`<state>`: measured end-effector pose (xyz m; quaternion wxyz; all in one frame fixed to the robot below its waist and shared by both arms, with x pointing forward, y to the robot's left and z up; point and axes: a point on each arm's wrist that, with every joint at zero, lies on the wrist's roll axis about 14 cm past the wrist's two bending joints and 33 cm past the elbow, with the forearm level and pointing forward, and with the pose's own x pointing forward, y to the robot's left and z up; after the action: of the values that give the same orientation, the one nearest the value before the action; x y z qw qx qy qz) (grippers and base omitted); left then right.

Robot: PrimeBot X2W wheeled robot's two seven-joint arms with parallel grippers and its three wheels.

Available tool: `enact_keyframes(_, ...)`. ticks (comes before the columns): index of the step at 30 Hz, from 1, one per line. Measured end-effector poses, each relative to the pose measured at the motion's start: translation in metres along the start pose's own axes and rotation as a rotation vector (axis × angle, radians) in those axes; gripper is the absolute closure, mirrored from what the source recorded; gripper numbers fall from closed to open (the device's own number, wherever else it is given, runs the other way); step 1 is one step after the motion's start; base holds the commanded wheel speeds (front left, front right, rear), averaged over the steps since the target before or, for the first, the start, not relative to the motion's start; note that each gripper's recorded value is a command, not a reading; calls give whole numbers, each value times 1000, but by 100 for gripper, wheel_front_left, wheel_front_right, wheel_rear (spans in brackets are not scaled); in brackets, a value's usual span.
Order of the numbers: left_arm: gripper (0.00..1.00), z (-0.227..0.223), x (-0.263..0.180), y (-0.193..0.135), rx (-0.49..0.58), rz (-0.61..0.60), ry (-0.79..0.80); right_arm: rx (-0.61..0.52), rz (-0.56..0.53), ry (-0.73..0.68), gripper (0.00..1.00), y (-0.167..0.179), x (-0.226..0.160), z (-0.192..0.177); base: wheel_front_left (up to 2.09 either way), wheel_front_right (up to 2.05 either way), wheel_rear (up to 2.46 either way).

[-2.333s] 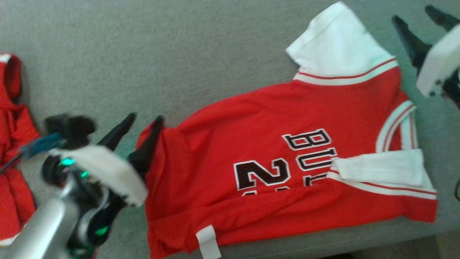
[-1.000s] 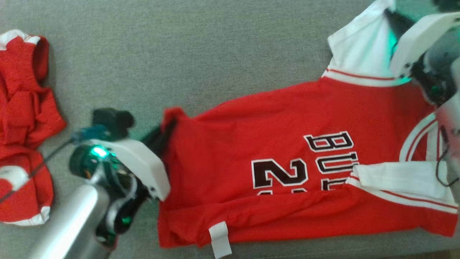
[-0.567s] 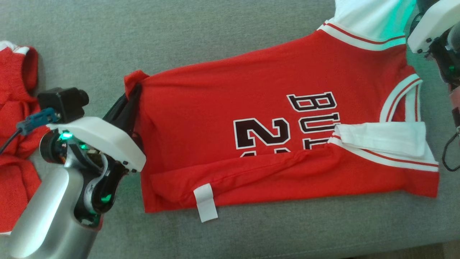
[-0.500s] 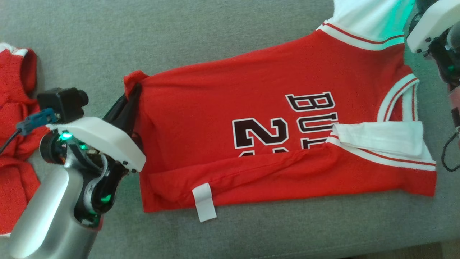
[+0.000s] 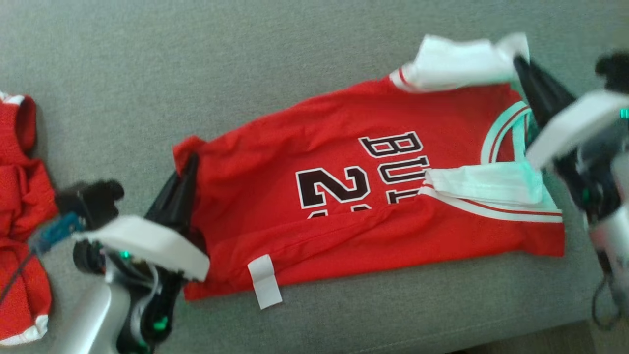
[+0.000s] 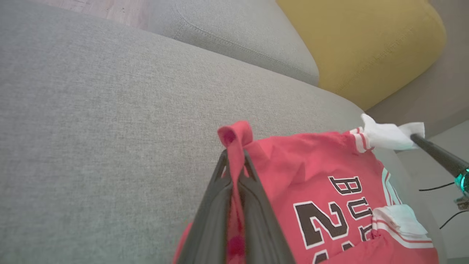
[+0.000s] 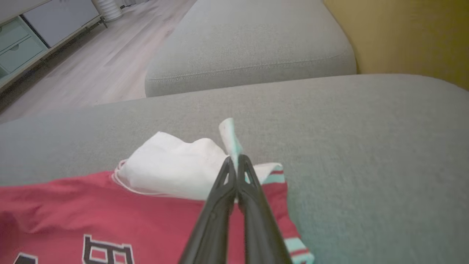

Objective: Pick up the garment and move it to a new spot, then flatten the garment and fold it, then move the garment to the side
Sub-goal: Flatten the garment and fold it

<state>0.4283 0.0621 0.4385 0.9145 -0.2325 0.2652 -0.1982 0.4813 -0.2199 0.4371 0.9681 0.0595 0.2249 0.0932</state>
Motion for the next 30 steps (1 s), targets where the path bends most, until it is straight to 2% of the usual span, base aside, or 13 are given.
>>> enact_keyframes(10,100,-11,-22,-11,-62,-9,-48,66,-39,69,100,1,-53,-44,0,0,0)
enact_keyframes(22,100,-36,-43,-11,-78,10,-13,95,-74,94,100,3,-81,-50,0,0,0)
enact_keyframes(23,79,-40,-44,-10,-71,14,-3,97,-81,107,100,2,-82,-53,0,0,0)
enact_keyframes(24,56,-44,-44,-9,-63,20,10,87,-86,120,84,1,-84,-56,0,0,0)
enact_keyframes(25,7,-49,-45,-8,-60,24,23,79,-88,129,4,2,-85,-58,0,0,0)
enact_keyframes(26,0,-53,-45,-7,-57,27,36,79,-85,151,0,3,-86,-62,0,0,0)
enact_keyframes(30,0,-75,-48,5,31,66,101,70,-80,211,0,6,-89,-73,0,0,0)
